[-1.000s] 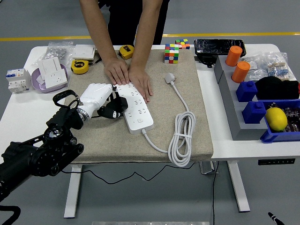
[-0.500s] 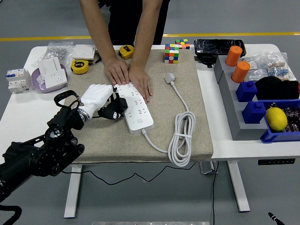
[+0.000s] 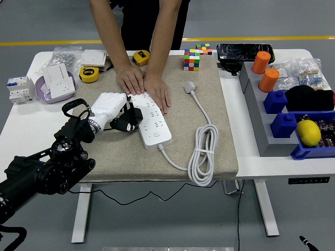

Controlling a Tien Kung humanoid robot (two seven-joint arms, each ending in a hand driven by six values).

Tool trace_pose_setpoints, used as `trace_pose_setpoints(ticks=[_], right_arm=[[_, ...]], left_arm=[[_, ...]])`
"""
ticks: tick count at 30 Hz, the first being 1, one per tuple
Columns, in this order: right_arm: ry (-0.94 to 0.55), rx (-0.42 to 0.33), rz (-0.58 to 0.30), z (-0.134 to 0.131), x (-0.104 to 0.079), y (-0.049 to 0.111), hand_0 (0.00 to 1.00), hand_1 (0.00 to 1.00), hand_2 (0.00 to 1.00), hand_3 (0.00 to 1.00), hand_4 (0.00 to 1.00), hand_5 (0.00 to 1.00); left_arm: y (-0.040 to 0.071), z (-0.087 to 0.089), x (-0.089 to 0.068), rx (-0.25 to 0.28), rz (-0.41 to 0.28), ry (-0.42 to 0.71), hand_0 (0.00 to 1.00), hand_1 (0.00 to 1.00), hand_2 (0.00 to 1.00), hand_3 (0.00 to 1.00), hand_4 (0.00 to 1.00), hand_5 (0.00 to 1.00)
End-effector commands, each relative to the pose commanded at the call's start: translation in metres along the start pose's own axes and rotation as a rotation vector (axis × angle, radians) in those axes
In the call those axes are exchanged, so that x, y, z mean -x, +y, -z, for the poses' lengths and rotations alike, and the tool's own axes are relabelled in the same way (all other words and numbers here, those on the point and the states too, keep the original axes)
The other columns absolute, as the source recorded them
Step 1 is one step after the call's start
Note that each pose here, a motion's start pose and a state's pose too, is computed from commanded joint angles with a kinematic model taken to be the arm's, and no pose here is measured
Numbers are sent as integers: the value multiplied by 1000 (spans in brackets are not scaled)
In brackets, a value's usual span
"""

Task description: Pick up the plug,place it near the board,insert it into the board,press the button

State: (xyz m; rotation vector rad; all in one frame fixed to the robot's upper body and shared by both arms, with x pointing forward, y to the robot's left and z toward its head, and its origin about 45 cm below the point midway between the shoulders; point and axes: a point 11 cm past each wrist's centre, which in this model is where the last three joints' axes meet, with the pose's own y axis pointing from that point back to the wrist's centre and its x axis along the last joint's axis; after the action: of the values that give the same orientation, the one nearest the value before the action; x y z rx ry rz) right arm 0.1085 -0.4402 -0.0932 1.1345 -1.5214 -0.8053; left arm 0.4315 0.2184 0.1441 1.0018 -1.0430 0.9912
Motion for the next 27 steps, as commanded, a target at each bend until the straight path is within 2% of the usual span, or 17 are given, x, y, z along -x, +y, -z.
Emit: trace_pose_setpoints(ticks=[9, 10, 15, 16, 21, 22, 27], right_arm=[[-4, -4, -1, 2, 0, 0, 821, 739, 738, 768, 998, 916], [-4, -4, -2, 2, 0, 0, 819, 739, 737, 768, 998, 915], [-6, -5, -3, 2, -1, 0, 819, 739, 737, 768, 998, 915], [-6, -5, -2, 2, -1, 0, 820, 739, 738, 768, 998, 913], [-6, -7, -2, 2, 0, 0, 820, 739, 738, 768, 998, 913], [-5, -6, -1, 2, 0, 0, 820, 740, 738, 768, 998, 912], [-4, -3, -2, 0, -1, 0, 820, 740, 738, 768, 998, 912]], left_arm=[[-1, 2, -1, -5, 12, -8, 474, 454, 397, 423, 538, 137], [-1, 2, -1, -5, 15, -9, 546, 604, 532, 525, 691, 160], [-1, 3, 1, -9, 33, -14, 546, 604, 532, 525, 691, 160], [-1, 3, 1, -9, 35, -14, 660, 751, 667, 588, 841, 230], [-1, 5, 1, -14, 42, -14, 660, 751, 667, 588, 841, 230], [-1, 5, 1, -15, 45, -14, 705, 786, 724, 662, 883, 244], [0, 7, 2, -18, 53, -10, 705, 786, 724, 662, 883, 244]])
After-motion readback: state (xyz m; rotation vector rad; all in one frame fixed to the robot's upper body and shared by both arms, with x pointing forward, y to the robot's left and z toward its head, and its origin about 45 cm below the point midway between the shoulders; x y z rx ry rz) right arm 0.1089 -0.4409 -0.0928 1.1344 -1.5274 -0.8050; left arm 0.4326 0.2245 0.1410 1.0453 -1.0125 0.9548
